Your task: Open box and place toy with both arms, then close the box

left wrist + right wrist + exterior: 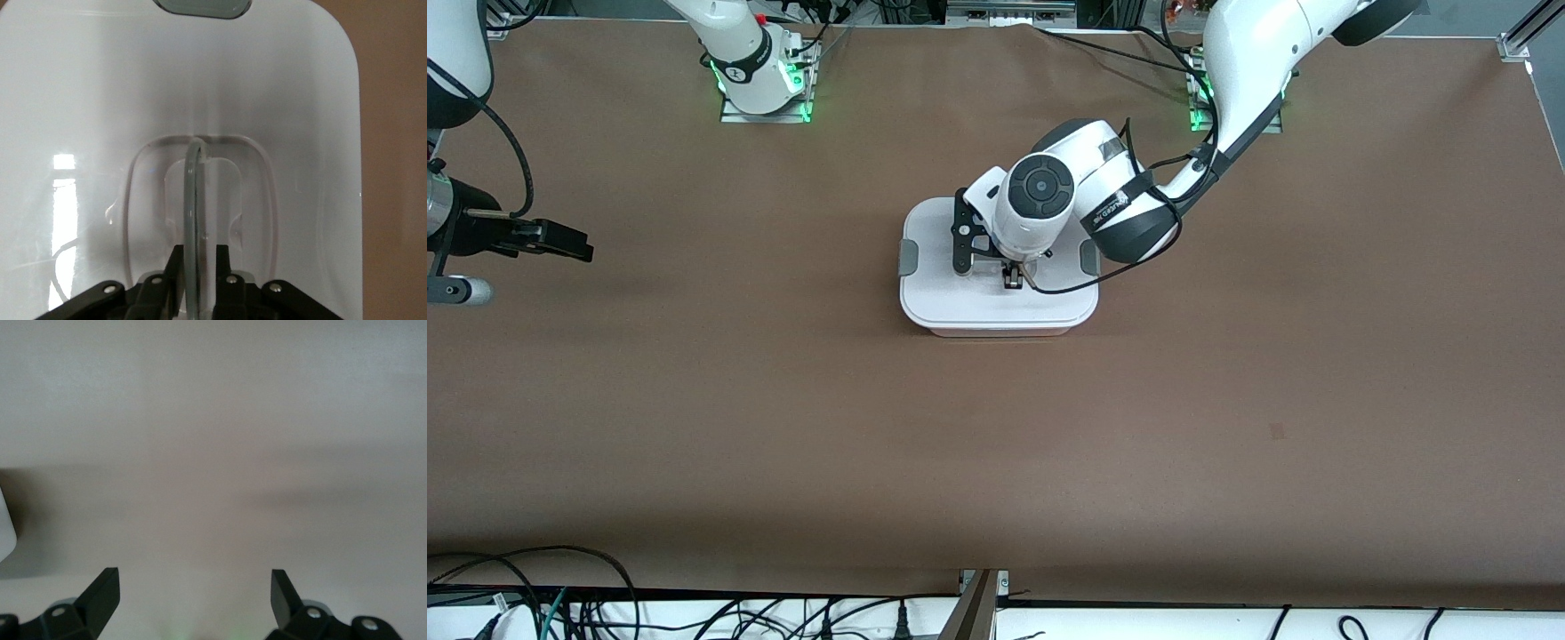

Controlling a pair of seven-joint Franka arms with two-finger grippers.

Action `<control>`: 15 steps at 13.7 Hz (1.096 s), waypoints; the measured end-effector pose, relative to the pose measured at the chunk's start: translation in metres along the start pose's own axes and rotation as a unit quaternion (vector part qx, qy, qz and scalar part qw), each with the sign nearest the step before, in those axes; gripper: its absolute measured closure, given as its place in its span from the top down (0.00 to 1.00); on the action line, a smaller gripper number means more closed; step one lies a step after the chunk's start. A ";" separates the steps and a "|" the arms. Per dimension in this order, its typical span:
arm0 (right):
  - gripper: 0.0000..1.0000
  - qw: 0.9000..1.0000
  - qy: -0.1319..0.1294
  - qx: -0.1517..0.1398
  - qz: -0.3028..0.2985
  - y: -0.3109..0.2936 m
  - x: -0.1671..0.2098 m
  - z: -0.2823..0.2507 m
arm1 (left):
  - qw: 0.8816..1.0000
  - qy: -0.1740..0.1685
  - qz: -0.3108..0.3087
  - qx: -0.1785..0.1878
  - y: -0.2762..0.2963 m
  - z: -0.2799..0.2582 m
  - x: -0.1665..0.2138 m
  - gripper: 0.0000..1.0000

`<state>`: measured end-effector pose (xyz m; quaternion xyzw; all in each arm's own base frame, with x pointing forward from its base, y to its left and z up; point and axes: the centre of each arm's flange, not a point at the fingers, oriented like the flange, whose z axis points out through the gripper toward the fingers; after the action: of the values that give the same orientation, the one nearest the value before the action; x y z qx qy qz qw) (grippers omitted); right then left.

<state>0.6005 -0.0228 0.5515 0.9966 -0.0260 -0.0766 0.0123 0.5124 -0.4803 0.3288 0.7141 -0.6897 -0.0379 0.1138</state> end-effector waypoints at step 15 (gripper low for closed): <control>1.00 1.000 0.002 0.000 -0.002 -0.002 0.003 0.000 | 0.959 -0.144 -0.239 0.048 0.028 -0.243 -0.182 1.00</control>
<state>0.6036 -0.0209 0.5506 0.9969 -0.0243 -0.0743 0.0124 0.5281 -0.2735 0.5518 0.8498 -0.5088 -0.1336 -0.0335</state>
